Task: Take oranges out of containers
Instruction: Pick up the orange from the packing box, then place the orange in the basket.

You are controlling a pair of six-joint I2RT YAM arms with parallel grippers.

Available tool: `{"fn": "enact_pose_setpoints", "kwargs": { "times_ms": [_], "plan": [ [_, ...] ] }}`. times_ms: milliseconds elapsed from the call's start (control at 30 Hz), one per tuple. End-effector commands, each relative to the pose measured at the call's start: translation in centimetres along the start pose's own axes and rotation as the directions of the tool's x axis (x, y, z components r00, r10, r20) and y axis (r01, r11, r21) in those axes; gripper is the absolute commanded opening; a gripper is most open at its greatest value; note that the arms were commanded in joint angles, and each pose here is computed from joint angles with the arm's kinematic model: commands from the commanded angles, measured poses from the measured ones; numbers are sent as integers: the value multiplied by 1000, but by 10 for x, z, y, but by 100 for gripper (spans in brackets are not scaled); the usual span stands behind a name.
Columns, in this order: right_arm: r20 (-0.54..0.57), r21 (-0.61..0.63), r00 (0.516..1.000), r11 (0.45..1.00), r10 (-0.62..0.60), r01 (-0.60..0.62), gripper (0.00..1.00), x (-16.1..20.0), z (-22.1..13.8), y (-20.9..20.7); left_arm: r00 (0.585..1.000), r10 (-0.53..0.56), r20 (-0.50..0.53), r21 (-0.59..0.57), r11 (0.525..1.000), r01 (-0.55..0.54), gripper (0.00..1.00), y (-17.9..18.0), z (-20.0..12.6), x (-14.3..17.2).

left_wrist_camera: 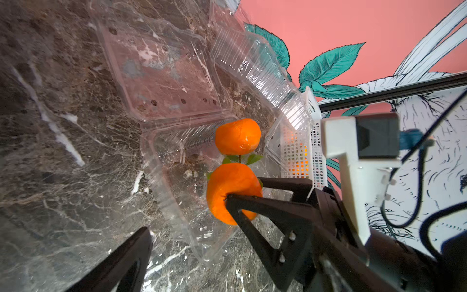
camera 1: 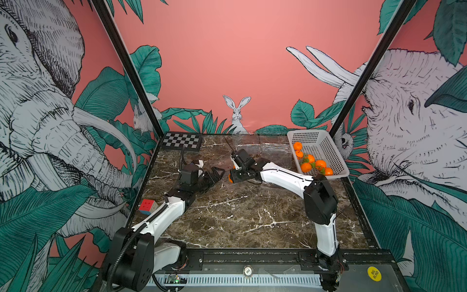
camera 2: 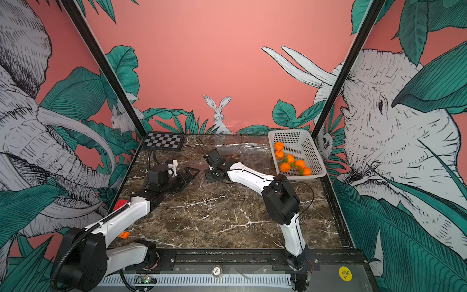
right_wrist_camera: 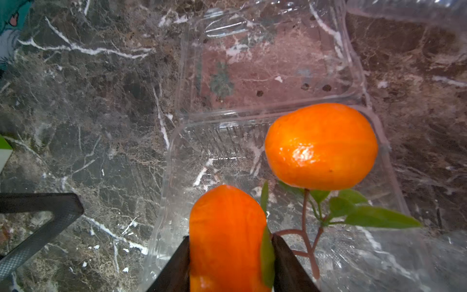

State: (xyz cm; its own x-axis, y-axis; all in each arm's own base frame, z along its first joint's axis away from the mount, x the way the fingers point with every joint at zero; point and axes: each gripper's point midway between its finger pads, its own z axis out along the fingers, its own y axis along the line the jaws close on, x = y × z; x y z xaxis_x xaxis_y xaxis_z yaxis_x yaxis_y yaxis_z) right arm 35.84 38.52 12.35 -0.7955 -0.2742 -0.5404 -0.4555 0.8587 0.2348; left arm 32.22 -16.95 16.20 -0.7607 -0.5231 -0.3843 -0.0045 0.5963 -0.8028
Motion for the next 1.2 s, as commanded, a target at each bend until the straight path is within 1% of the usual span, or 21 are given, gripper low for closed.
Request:
{"fn": "enact_pose_setpoints", "kwargs": {
  "times_ms": [0, 167, 267, 400, 500, 633, 767, 867, 1033, 1167],
  "plan": [
    [83, -39, 996, 999, 39, -36, 47, -26, -26, 1, 998, 44, 34, 4, 999, -44, 99, -13, -10, -10],
    [138, -73, 987, 994, 86, -77, 47, -46, -47, -8, 996, 74, 48, 8, 997, -75, 99, -23, -17, -14],
    [162, -84, 981, 992, 108, -95, 47, -57, -61, -17, 994, 97, 56, 23, 995, -99, 99, -35, -19, -17],
    [208, -99, 966, 986, 155, -137, 47, -75, -83, -36, 986, 152, 62, 38, 987, -154, 99, -57, -16, -19],
    [245, -103, 950, 980, 193, -173, 47, -85, -101, -56, 979, 195, 53, 52, 979, -198, 99, -77, -7, -13],
    [297, -104, 922, 968, 249, -228, 47, -97, -126, -87, 968, 249, 2, 99, 964, -248, 99, -105, 14, 6],
    [326, -112, 900, 958, 288, -266, 47, -105, -145, -114, 959, 285, -6, 133, 950, -281, 99, -127, 29, 15],
    [356, -96, 880, 949, 314, -299, 47, -108, -161, -140, 945, 326, -16, 166, 933, -319, 99, -151, 39, 21],
    [399, -63, 839, 924, 370, -377, 47, -105, -185, -197, 922, 388, -18, 214, 902, -375, 99, -191, 58, 28],
    [438, -19, 793, 886, 424, -463, 47, -94, -200, -250, 904, 427, -40, 263, 877, -402, 99, -219, 78, 47]
  ]
}}
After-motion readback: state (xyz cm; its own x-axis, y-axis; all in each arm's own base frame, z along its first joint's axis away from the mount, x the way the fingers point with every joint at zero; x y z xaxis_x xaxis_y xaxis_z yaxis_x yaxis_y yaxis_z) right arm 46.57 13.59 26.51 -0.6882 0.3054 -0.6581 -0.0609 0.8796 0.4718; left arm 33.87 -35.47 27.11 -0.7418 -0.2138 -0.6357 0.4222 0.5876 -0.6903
